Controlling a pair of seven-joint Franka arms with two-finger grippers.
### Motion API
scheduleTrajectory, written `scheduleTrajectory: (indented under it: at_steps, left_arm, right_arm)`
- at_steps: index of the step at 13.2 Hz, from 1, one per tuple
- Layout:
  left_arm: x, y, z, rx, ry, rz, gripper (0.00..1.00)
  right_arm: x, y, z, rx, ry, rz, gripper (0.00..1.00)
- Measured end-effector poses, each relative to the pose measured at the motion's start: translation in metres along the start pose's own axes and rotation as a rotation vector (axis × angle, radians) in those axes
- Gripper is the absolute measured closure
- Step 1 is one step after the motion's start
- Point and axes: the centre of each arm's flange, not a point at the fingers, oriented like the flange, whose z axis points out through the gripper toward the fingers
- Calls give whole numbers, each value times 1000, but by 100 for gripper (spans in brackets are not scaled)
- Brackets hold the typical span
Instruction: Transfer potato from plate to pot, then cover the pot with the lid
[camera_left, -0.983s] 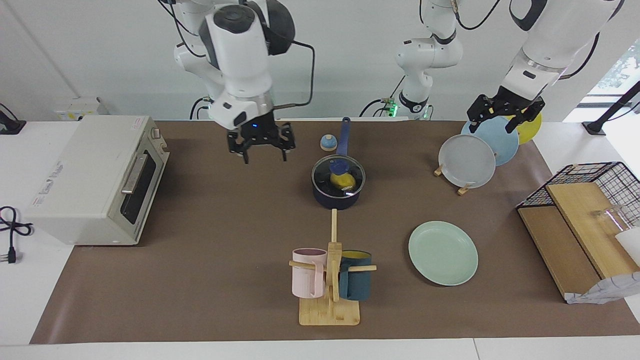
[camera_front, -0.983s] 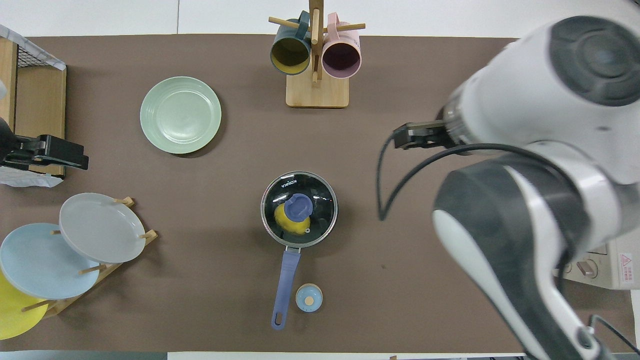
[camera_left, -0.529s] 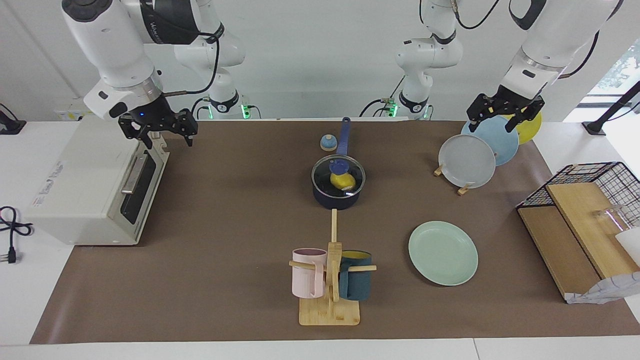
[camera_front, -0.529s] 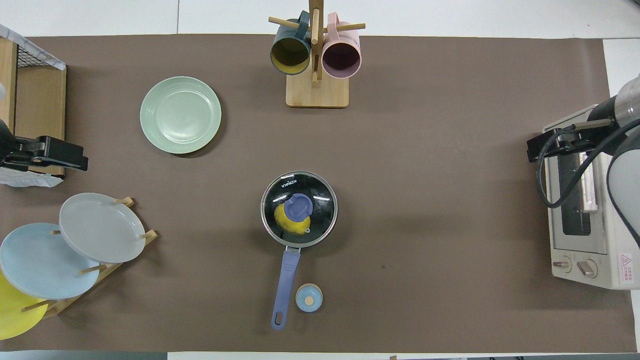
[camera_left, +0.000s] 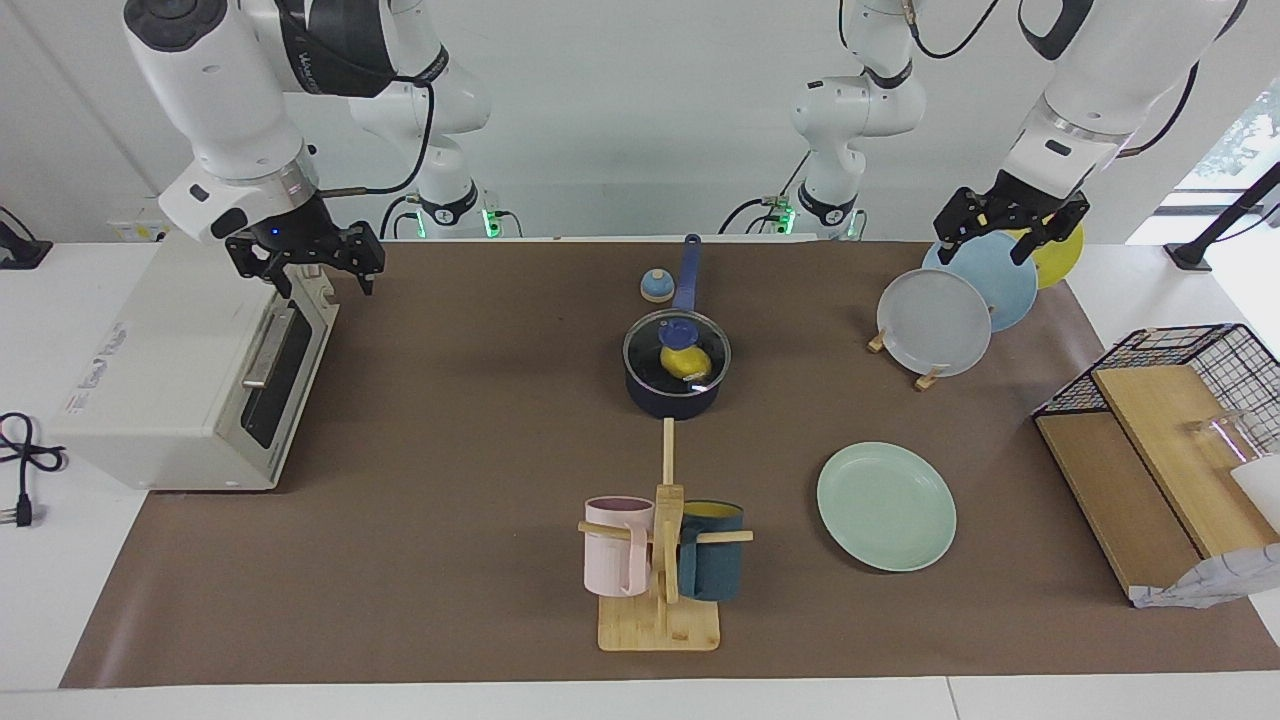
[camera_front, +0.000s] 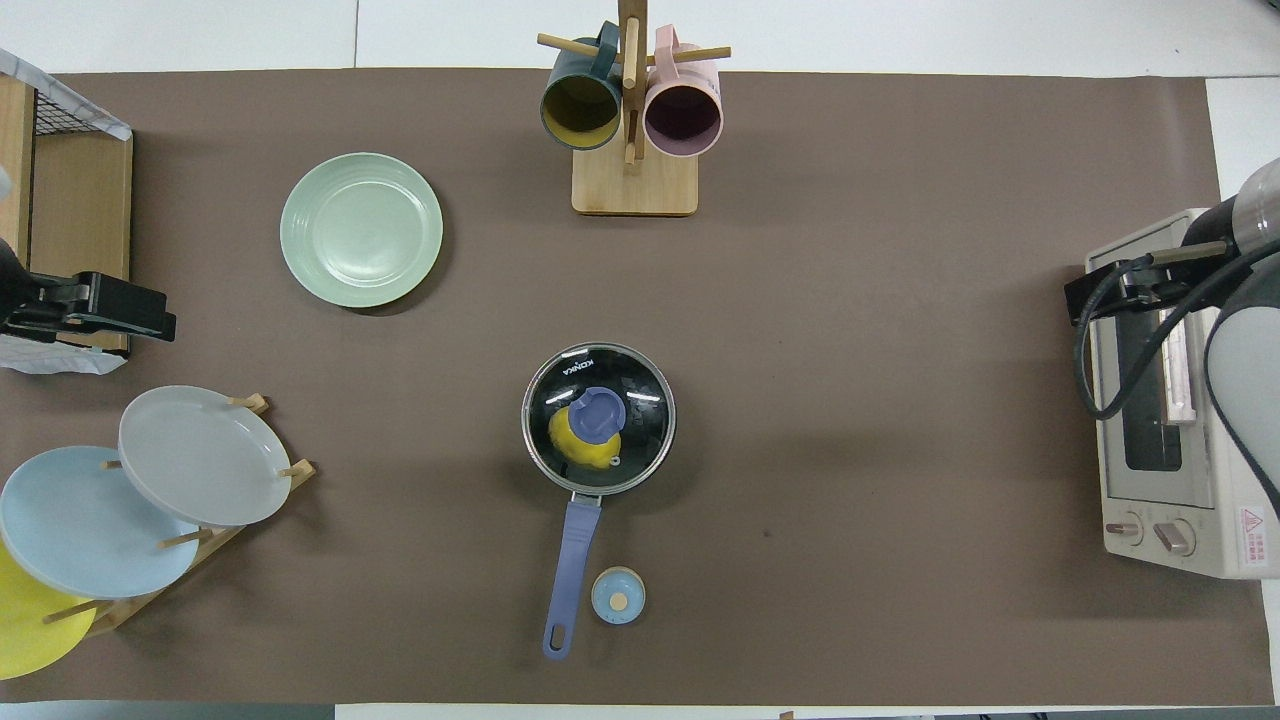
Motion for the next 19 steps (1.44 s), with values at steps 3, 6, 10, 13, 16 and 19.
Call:
scheduleTrajectory:
  at_steps: [3, 6, 10, 13, 16, 19]
  left_arm:
    - [0, 0, -1, 0, 1, 0, 0]
    - [0, 0, -1, 0, 1, 0, 0]
    - [0, 0, -1, 0, 1, 0, 0]
    - [0, 0, 0, 0, 0, 0, 0]
    - [0, 0, 0, 0, 0, 0, 0]
    - [0, 0, 0, 0, 0, 1, 0]
  right_arm:
    - [-1, 10, 1, 0, -1, 18, 0]
    - [-2, 28, 3, 3, -5, 50, 0]
    - [-2, 32, 3, 3, -5, 57, 0]
    - [-2, 32, 3, 5, -4, 57, 0]
    - [-2, 28, 3, 32, -2, 56, 0]
    - [-2, 29, 3, 37, -2, 58, 0]
